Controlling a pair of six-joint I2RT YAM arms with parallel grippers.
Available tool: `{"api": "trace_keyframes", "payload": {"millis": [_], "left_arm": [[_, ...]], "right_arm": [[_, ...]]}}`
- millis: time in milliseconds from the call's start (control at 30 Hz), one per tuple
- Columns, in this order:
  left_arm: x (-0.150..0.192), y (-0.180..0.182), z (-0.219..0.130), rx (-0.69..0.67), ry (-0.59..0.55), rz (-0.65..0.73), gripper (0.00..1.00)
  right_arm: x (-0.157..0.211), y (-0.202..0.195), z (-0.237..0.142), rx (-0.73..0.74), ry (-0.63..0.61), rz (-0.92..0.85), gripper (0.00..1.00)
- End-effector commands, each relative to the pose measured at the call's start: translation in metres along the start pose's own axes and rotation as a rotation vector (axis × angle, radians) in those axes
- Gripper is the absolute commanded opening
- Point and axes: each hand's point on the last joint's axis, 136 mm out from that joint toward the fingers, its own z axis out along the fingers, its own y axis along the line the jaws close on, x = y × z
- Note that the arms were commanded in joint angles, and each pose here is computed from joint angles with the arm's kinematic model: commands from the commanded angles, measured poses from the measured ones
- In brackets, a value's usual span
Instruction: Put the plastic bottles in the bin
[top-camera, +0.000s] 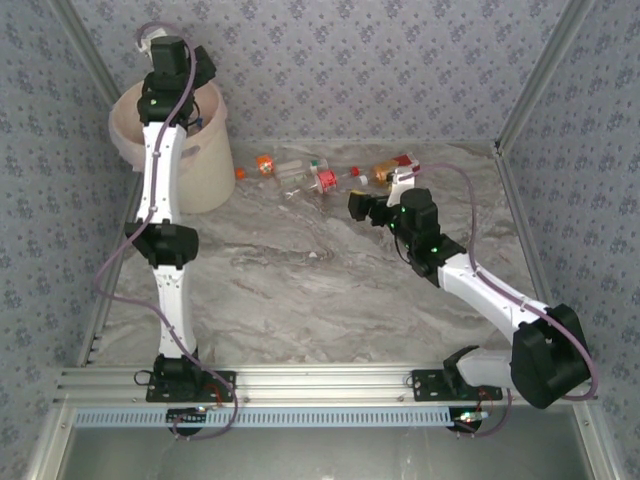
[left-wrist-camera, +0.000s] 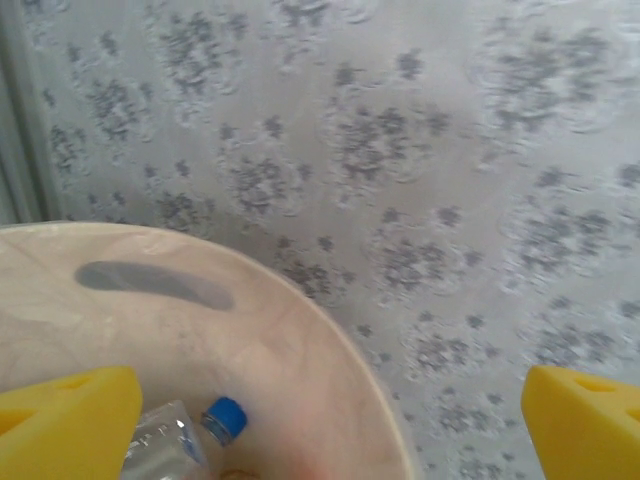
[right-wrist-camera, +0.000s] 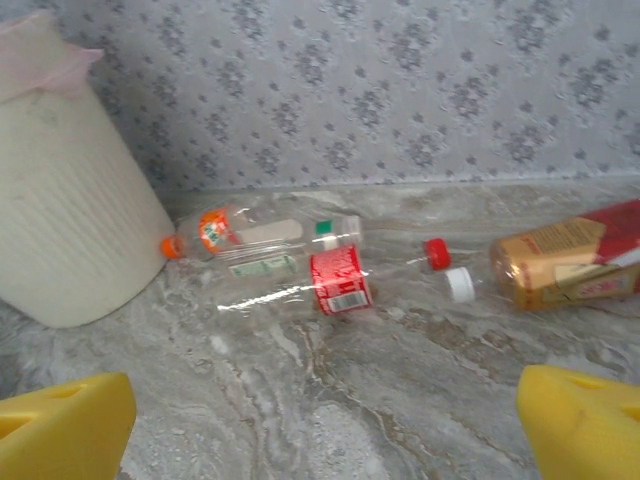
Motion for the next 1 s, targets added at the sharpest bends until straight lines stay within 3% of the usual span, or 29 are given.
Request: {"api": "trace_keyframes", "payload": {"millis": [0,233,567,700,833,967], "left_arm": [[-0.038,-0.031,-0.053,0.120,-0.049,0.062,0.98],[-0.013,-0.077,-0.066,0.281,0.009,0.130,0.98],[0.042,-0.101,-0.097,0.383,0.154,0.168,0.98],[0.057,-0.101,-0.120,0.449,0.137,0.109,0.98],[0.082,-0.103,-0.150,0.611,0.119,-0.015,0.98],[0.111,-0.091,-0.170,0.668,0.156,-0.118,0.98]], "right_arm": [[-0.003,-0.018,-0.002,0.067,0.004,0.065,1.00],[0.007,-0.066,0.008,0.174,0.041,0.198,1.00],[0.018,-0.132,0.045,0.351,0.148,0.356,1.00],[0.025,-0.153,0.069,0.370,0.160,0.466,1.00],[0.033,-0.176,0.095,0.397,0.152,0.572,1.00],[0.031,-0.199,0.121,0.410,0.168,0.708,1.00]]}}
